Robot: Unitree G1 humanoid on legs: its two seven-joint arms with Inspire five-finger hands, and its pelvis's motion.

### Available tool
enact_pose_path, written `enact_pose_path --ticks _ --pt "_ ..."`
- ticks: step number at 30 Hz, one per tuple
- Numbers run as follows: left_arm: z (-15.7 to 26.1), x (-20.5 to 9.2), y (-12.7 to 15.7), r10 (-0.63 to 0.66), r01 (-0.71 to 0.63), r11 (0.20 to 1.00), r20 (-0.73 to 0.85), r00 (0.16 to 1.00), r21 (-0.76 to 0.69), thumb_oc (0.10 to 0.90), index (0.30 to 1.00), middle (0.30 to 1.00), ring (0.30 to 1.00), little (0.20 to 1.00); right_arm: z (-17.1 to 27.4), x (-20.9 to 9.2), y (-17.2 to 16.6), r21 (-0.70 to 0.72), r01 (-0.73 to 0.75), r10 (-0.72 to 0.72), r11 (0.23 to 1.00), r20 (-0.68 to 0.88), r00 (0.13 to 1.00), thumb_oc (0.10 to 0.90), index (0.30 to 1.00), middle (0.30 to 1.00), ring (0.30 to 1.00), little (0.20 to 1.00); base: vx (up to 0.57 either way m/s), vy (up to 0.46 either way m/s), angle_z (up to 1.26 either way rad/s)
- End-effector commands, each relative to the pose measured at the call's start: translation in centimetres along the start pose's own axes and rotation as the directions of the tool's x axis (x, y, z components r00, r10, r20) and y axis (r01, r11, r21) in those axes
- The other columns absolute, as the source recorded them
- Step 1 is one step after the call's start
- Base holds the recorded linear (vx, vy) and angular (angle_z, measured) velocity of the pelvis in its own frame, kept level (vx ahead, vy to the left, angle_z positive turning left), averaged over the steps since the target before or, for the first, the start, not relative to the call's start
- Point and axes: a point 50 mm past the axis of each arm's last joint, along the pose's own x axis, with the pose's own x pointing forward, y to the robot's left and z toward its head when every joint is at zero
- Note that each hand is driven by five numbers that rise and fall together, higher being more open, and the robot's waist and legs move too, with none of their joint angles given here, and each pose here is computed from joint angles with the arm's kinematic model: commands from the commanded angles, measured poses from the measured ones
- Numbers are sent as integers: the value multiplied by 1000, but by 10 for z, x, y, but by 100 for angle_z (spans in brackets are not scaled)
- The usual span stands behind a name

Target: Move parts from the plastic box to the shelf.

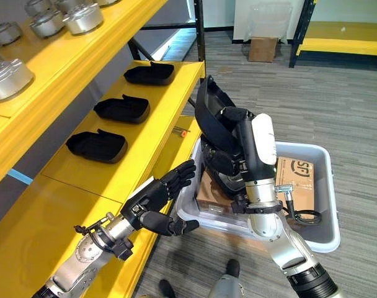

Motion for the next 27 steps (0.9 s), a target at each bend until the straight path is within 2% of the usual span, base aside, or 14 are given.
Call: enact_pose_path --ticks 1,6,7,10,13,18,27 --pt "54 0 0 -39 9 993 265 963 114 900 1000 1000 1000 1000 58 45 -17 77 123 -144 989 386 911 400 300 300 300 300 -79 79 20" --pt "54 -8 8 4 -33 993 257 966 110 900 1000 1000 1000 1000 62 44 -13 38 74 -83 997 427 901 400 300 300 300 300 -67 54 13" --pt "55 -11 11 0 -29 994 254 967 108 900 1000 1000 1000 1000 63 43 -15 -11 82 -68 997 447 892 400 300 300 300 300 -47 -18 28" --pt "55 -15 9 -118 90 986 213 970 141 900 1000 1000 1000 1000 56 36 -23 -104 142 -87 984 416 905 400 300 300 300 300 -73 -103 82" --pt "64 -19 11 -189 160 976 205 960 148 900 1000 1000 1000 1000 50 29 -33 -144 177 -103 974 412 905 400 300 300 300 300 -55 -194 186" --pt "73 -25 17 -141 115 985 219 966 126 900 1000 1000 1000 1000 58 23 -34 -109 143 -78 984 458 885 400 300 300 300 300 -18 -155 94" --pt "70 -30 23 -91 69 991 207 974 113 900 1000 1000 1000 1000 67 34 -29 -165 100 8 981 555 832 400 300 300 300 300 -28 -121 10"
